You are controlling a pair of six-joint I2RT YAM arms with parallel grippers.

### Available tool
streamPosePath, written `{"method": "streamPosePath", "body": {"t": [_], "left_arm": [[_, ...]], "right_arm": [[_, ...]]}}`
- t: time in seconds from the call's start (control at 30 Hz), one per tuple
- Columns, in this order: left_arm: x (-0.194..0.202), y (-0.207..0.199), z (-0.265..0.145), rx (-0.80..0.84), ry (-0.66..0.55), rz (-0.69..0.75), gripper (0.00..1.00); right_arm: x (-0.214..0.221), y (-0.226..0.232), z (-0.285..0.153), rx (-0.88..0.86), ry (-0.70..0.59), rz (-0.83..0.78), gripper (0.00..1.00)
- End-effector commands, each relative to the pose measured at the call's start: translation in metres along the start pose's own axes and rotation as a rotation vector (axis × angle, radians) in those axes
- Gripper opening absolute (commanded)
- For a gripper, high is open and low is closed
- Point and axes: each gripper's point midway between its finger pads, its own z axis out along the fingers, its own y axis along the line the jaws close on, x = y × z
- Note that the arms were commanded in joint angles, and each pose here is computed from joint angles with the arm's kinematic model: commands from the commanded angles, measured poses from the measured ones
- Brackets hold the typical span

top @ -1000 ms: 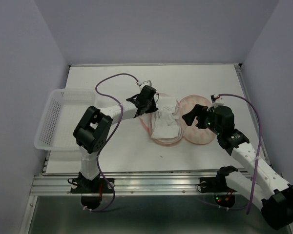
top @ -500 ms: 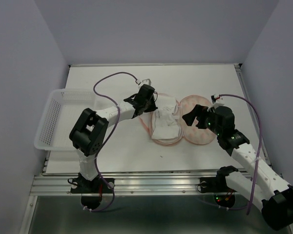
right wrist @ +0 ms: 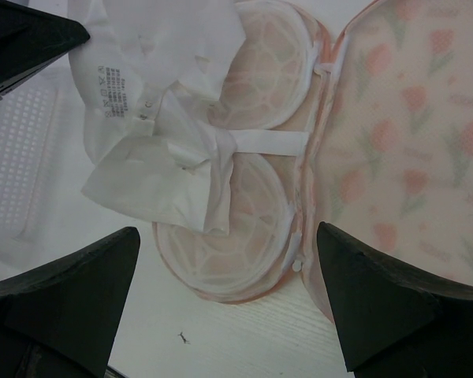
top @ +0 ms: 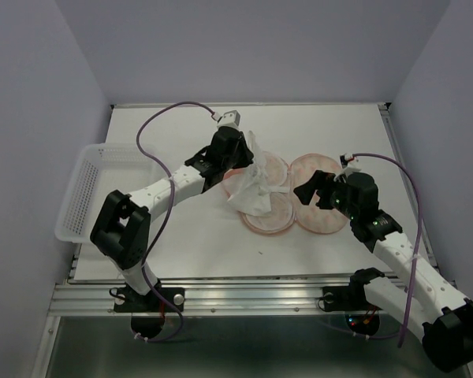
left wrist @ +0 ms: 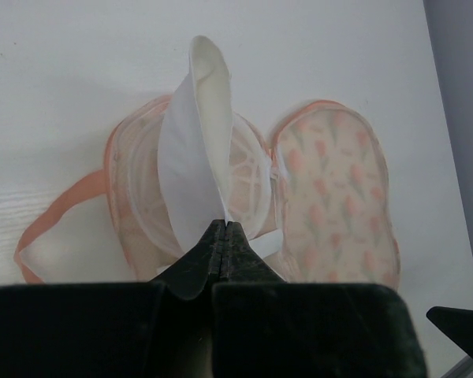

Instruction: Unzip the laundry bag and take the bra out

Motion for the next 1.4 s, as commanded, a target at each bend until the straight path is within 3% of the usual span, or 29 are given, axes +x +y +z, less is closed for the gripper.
{"method": "streamPosePath", "body": {"t": [0.0,0.5,1.0,1.37], "left_arm": [[-0.032,-0.013,-0.025,0.043,-0.09,0.026,0.0],[-0.092,-0.003,-0.091,0.061,-0.201,0.037,0.0],[-0.148,0.118,-0.226,-0.281,-0.359,0.05,0.0],[-0.129,0.229,-0.281,-0.718,-0.335,0.013,0.0]], "right_arm": [[-0.009,0.013,-0.002,-0.064,-0.043,-0.018,1.0],[-0.006,0.027,0.001,-0.145,-0.01,-0.039,1.0],[0.0,0.047,0.008,-0.274,0.029,-0.057,1.0],[0.012,0.058,0.009,-0.341,0.057,-0.079,1.0]]}}
